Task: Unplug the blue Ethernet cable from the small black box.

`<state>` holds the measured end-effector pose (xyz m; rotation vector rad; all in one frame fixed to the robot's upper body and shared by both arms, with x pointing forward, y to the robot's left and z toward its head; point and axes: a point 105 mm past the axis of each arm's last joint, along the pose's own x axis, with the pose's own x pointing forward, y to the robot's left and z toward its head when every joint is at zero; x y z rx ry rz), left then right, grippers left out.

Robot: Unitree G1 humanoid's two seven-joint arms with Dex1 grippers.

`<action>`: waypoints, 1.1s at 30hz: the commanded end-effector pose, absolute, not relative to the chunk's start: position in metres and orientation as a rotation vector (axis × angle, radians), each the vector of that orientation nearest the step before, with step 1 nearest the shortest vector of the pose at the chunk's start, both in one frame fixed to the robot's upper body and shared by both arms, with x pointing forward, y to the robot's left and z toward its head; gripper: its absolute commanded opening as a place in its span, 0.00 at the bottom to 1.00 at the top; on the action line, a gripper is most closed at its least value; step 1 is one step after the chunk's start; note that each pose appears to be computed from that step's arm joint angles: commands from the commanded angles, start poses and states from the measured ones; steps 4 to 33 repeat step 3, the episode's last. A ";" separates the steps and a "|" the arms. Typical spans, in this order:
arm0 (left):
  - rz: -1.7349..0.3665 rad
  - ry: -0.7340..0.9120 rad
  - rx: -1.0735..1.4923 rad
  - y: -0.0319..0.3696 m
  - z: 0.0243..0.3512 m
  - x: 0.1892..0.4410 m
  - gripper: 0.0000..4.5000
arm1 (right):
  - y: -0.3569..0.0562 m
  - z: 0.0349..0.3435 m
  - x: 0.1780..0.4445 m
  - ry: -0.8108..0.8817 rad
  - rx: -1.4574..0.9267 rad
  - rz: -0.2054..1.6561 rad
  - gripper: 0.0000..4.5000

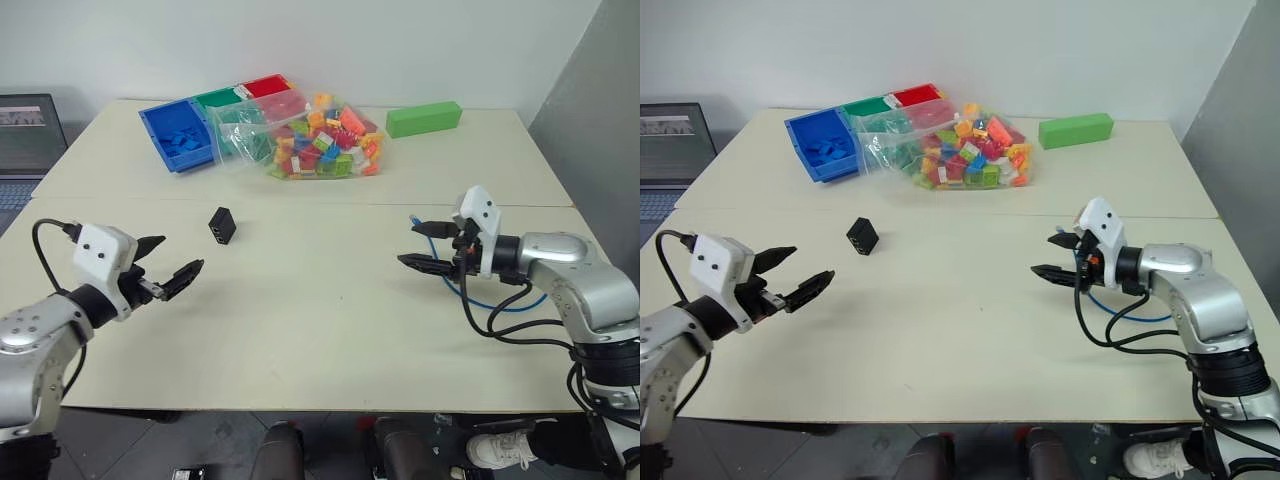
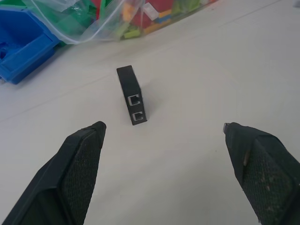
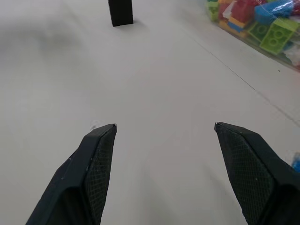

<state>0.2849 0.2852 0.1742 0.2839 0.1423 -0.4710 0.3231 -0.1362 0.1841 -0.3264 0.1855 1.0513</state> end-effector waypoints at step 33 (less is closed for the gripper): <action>-0.580 0.135 0.282 0.276 0.192 0.277 0.95 | -0.146 0.198 0.322 0.150 -0.329 1.054 0.78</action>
